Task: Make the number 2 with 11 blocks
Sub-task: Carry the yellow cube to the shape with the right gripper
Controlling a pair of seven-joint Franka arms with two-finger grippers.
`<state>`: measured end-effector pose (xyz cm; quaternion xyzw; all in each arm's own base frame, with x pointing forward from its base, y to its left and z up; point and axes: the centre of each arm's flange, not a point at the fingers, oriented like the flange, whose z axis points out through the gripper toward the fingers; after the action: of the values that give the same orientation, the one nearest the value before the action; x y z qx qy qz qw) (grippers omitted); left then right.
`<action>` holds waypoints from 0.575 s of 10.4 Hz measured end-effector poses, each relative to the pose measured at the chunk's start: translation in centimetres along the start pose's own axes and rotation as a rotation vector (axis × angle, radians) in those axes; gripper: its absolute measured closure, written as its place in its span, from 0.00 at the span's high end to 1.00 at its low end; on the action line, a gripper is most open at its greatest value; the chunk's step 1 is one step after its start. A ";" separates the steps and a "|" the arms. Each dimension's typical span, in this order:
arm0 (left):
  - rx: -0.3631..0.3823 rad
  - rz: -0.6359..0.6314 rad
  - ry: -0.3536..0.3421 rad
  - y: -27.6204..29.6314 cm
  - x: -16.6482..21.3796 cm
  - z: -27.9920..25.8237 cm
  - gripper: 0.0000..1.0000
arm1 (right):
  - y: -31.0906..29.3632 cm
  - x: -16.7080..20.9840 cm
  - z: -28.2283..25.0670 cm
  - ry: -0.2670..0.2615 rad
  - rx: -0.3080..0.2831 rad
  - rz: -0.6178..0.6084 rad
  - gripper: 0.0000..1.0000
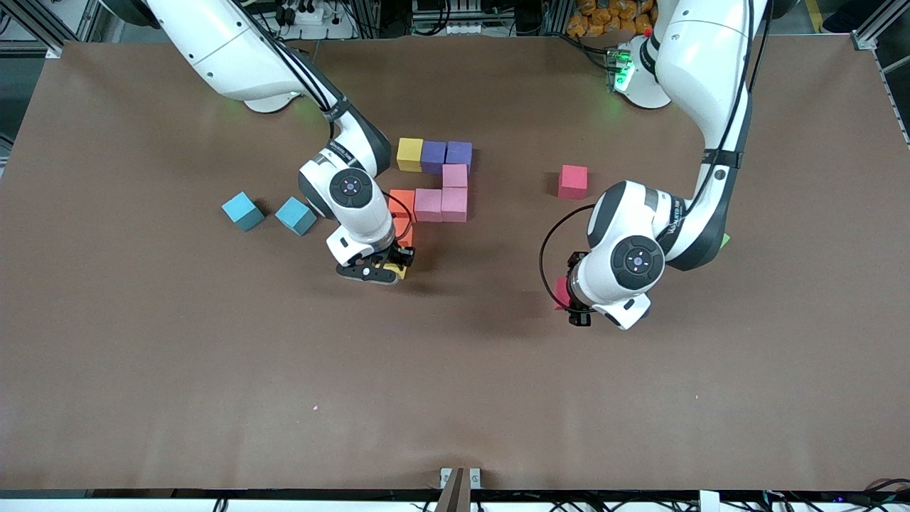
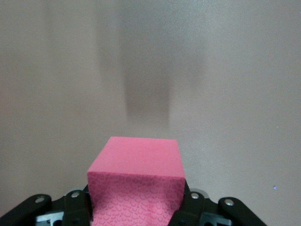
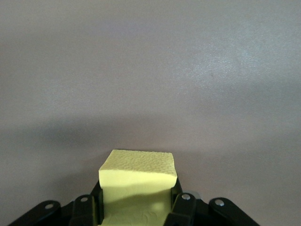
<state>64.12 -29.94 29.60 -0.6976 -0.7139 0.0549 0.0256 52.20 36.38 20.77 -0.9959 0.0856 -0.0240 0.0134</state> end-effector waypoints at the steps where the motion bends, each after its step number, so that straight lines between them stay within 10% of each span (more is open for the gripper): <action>1: -0.005 -0.016 -0.001 0.0 -0.1 0.1 0.62 | 0.0 0.0 0.0 0.000 0.001 -0.001 0.54; 6: -0.005 0.041 0.006 -1.7 -4.1 2.3 0.62 | -0.7 -0.7 0.0 0.014 -0.009 -0.046 0.54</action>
<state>62.32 -34.15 27.70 -0.7123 -0.6995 0.0515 0.0247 51.68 37.17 20.72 -0.9975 0.0627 -0.0310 0.0077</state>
